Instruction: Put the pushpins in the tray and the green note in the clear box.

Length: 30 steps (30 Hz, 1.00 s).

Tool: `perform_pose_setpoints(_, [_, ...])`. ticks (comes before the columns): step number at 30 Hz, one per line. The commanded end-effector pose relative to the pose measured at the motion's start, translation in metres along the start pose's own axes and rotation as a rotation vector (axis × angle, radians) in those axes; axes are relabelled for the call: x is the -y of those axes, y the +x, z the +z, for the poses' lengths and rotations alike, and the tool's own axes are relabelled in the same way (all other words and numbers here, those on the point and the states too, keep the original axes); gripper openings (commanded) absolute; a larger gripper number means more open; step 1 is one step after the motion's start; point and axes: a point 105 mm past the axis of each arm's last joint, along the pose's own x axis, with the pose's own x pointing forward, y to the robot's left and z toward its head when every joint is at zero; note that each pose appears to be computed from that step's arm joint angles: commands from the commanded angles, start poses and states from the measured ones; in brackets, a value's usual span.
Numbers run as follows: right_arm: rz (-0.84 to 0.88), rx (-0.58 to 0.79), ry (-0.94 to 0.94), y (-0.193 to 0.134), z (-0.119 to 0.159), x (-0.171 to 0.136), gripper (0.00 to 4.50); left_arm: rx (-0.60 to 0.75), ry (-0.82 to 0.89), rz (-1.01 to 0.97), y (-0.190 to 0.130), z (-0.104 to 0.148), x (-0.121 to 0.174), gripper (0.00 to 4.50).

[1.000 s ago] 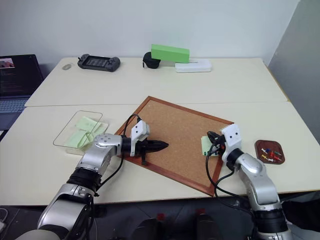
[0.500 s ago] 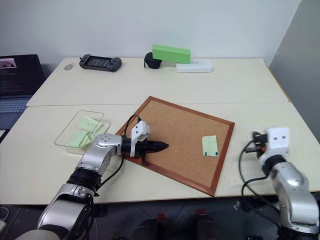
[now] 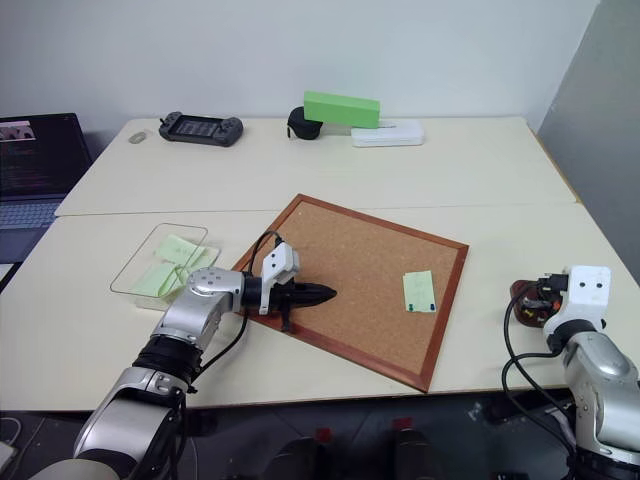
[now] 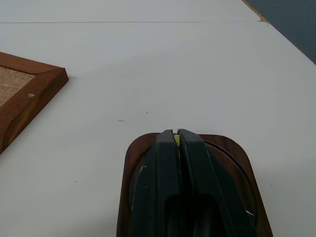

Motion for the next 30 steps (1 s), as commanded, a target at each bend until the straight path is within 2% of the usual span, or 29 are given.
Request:
perform_pose_setpoints(1, [-0.045, 0.026, 0.034, 0.000, 0.008, 0.012, 0.02, -0.051, -0.010, -0.030, -0.001, -0.011, 0.005, 0.00])
perform_pose_setpoints(4, [-0.050, 0.018, 0.047, 0.002, 0.006, 0.013, 0.02, -0.053, -0.009, -0.028, -0.002, -0.011, 0.004, 0.00])
perform_pose_setpoints(6, [-0.048, 0.019, 0.053, 0.003, 0.005, 0.013, 0.46, -0.053, -0.009, -0.027, -0.002, -0.011, 0.004, 0.00])
perform_pose_setpoints(7, [-0.047, 0.018, 0.056, 0.003, 0.005, 0.013, 0.53, -0.053, -0.009, -0.027, -0.002, -0.011, 0.004, 0.00])
perform_pose_setpoints(12, [-0.046, 0.021, 0.051, 0.003, 0.006, 0.014, 1.46, -0.051, -0.007, -0.026, -0.002, -0.011, 0.004, 0.00])
perform_pose_setpoints(23, [-0.053, 0.023, 0.045, 0.002, 0.006, 0.016, 3.90, -0.050, -0.002, -0.029, -0.001, -0.011, 0.005, 0.00])
perform_pose_setpoints(26, [-0.024, 0.035, 0.073, 0.002, 0.008, 0.010, 4.43, -0.050, 0.000, -0.029, -0.002, -0.011, 0.005, 0.00])
perform_pose_setpoints(30, [0.032, 0.053, 0.145, 0.001, 0.012, 0.000, 4.49, -0.051, -0.001, -0.028, -0.003, -0.011, 0.005, 0.00])
